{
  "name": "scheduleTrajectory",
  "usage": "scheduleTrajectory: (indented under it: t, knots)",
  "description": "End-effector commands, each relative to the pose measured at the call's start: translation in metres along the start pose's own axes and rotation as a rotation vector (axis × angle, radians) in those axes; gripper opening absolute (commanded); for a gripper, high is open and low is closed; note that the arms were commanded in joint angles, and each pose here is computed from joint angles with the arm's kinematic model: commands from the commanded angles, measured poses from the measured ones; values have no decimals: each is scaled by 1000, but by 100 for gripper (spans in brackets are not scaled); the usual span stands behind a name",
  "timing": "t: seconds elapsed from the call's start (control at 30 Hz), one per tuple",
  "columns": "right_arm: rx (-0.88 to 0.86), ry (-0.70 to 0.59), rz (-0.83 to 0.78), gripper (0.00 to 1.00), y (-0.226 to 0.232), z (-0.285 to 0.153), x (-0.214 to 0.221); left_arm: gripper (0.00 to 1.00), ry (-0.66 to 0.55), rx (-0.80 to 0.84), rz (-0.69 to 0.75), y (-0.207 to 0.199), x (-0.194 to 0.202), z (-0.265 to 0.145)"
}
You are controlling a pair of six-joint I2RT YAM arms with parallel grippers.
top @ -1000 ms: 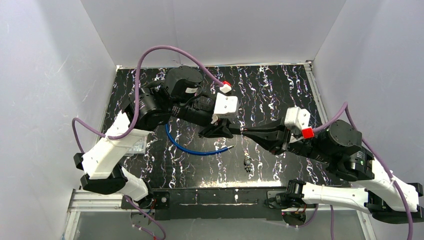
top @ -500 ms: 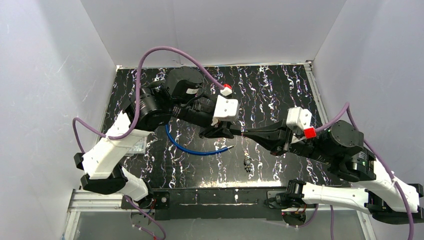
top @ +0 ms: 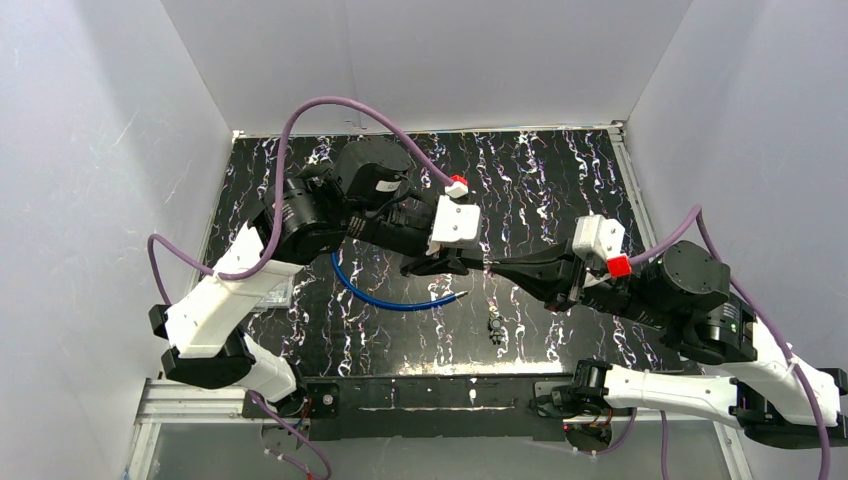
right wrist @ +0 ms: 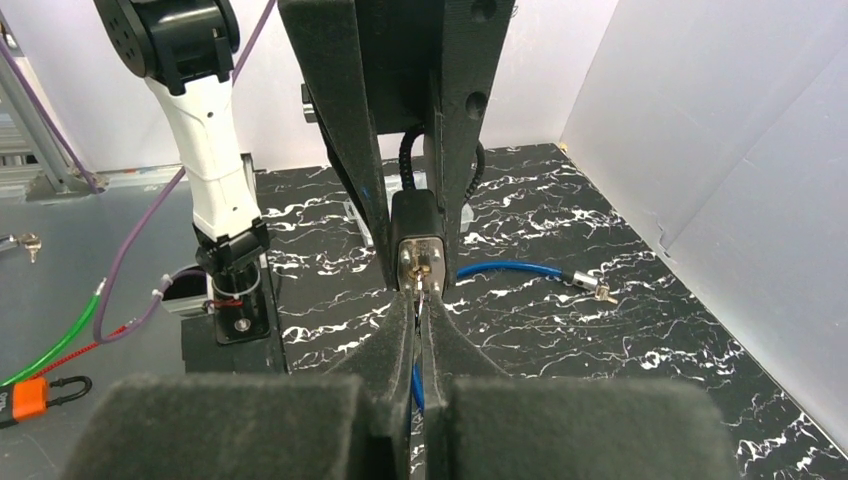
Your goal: Unlock with the key
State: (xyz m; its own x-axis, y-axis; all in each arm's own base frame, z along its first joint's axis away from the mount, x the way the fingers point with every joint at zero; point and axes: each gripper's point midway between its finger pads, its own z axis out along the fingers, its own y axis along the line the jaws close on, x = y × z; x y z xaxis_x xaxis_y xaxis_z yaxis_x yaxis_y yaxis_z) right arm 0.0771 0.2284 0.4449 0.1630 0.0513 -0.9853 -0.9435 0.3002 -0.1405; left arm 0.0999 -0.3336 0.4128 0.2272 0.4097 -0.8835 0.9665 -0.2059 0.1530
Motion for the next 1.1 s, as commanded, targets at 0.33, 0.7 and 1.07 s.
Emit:
scheduleTrajectory:
  t: [0.33,0.7,1.07]
  knots:
    - [89,-1,-22,1,-18,-17,-7,0,40,-47,83,-4,2,-12]
    - [4,-41,8,1,-1,-12,-10,0,10,-100,66,5,-4,-12]
    - [7,-64,-3,1,-2,-9,-13,0,-16,-39,57,-4,-11,-10]
